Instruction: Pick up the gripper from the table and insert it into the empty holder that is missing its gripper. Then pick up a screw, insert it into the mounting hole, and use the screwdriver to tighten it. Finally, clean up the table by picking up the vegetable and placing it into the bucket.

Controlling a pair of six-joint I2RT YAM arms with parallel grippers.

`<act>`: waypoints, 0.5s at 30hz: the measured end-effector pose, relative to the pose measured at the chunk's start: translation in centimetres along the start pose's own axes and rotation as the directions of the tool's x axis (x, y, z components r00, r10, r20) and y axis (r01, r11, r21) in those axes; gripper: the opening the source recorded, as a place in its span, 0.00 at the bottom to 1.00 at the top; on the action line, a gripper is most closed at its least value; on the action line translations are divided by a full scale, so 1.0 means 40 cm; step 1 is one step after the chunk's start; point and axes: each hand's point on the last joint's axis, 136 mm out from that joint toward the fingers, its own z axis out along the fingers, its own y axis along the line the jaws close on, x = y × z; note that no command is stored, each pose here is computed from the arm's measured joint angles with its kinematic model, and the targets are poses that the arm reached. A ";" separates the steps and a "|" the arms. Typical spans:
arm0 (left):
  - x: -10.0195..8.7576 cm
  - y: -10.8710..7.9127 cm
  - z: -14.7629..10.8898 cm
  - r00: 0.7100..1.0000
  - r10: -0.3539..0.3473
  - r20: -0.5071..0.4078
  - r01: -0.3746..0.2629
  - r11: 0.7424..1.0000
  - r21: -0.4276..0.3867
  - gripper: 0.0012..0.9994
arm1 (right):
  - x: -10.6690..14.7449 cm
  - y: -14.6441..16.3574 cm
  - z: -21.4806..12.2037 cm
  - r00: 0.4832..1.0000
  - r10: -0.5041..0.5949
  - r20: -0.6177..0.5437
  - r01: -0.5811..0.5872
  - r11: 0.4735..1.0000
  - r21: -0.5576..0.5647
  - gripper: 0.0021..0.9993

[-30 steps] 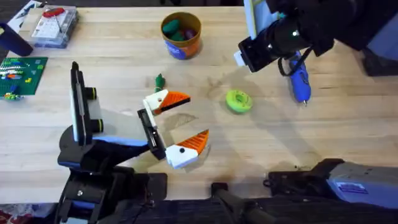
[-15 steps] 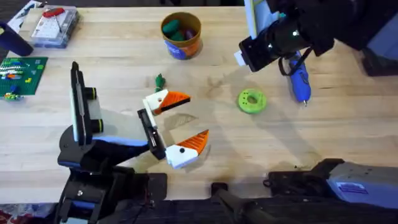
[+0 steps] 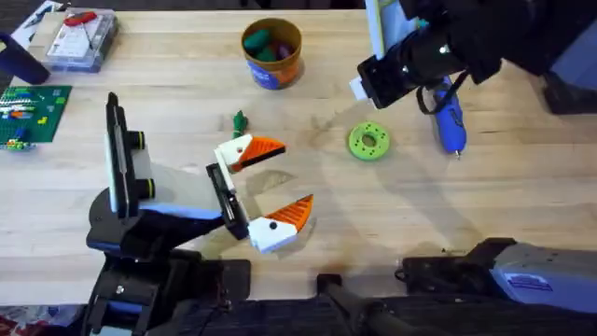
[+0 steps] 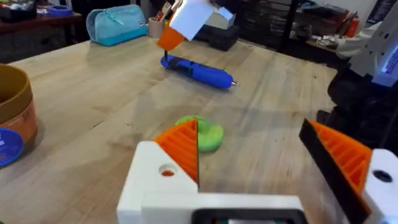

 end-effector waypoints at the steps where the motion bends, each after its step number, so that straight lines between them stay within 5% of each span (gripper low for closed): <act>1: 0.000 0.000 0.000 1.000 0.000 0.000 0.000 1.000 0.000 0.99 | 0.000 0.001 0.000 1.000 0.000 0.000 0.000 1.000 -0.002 0.00; 15: 0.000 0.000 0.000 1.000 0.000 0.000 0.000 1.000 0.000 0.99 | 0.000 0.003 0.000 1.000 0.000 0.000 0.000 1.000 -0.007 0.00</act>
